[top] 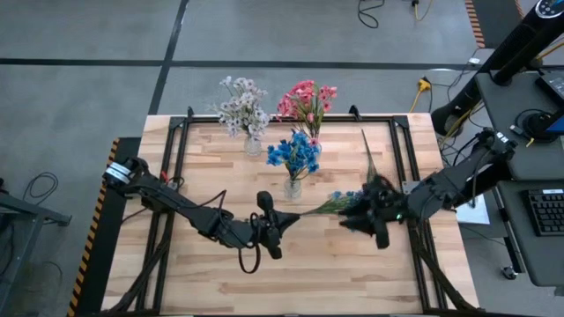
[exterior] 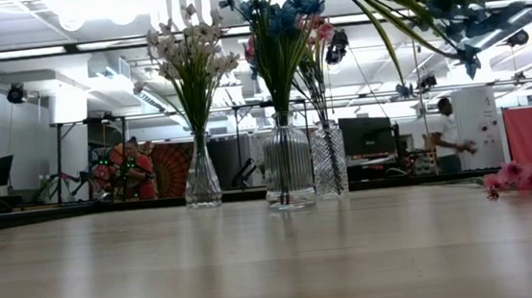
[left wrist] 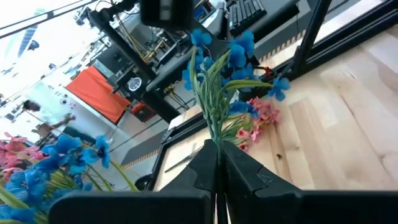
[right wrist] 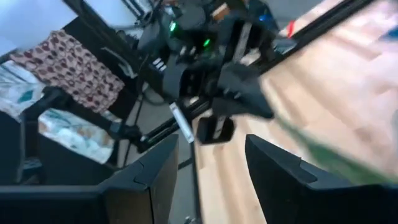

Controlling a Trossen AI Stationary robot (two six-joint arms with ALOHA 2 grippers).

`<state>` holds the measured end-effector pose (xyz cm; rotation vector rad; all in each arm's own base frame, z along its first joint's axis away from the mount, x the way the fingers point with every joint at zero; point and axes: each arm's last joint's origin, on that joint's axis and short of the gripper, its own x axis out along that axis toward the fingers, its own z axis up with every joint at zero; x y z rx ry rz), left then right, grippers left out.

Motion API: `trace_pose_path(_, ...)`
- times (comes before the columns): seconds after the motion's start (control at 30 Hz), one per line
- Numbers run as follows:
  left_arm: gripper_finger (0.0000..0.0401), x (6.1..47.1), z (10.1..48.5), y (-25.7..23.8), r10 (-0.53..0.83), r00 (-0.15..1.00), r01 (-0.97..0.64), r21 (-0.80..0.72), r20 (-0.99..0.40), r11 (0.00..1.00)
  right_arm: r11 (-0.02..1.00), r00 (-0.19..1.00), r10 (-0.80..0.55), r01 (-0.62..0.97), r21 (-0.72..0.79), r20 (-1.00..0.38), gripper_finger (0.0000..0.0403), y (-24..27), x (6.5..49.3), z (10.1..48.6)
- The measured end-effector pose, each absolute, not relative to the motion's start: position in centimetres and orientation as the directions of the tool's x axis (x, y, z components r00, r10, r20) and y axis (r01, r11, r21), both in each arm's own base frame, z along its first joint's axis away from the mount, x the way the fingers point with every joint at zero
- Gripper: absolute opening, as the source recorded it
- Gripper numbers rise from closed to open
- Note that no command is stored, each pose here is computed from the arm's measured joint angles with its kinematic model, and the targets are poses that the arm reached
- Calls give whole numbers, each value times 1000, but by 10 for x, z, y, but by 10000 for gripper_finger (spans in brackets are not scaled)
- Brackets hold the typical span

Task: Sort flowers into vase by color
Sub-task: Put the blue flowers into the middle transparent vase

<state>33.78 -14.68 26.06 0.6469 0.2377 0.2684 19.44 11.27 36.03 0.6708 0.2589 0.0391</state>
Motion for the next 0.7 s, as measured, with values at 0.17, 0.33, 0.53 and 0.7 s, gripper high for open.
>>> trace_pose_path(0.17,0,335,261,-149,381,917,-233,617,-118,752,709,948,183,57,703,-262,179,147,212,338)
trace_pose_path(0.33,0,329,263,-156,481,872,-327,621,-91,712,633,947,152,128,764,-284,179,181,226,313)
trace_pose_path(0.53,0,319,267,-177,425,903,-321,560,-62,764,593,941,11,266,760,-338,180,205,242,274)
trace_pose_path(0.7,0,316,265,-185,398,916,-312,517,-61,797,612,935,-169,347,710,-311,200,213,257,247)
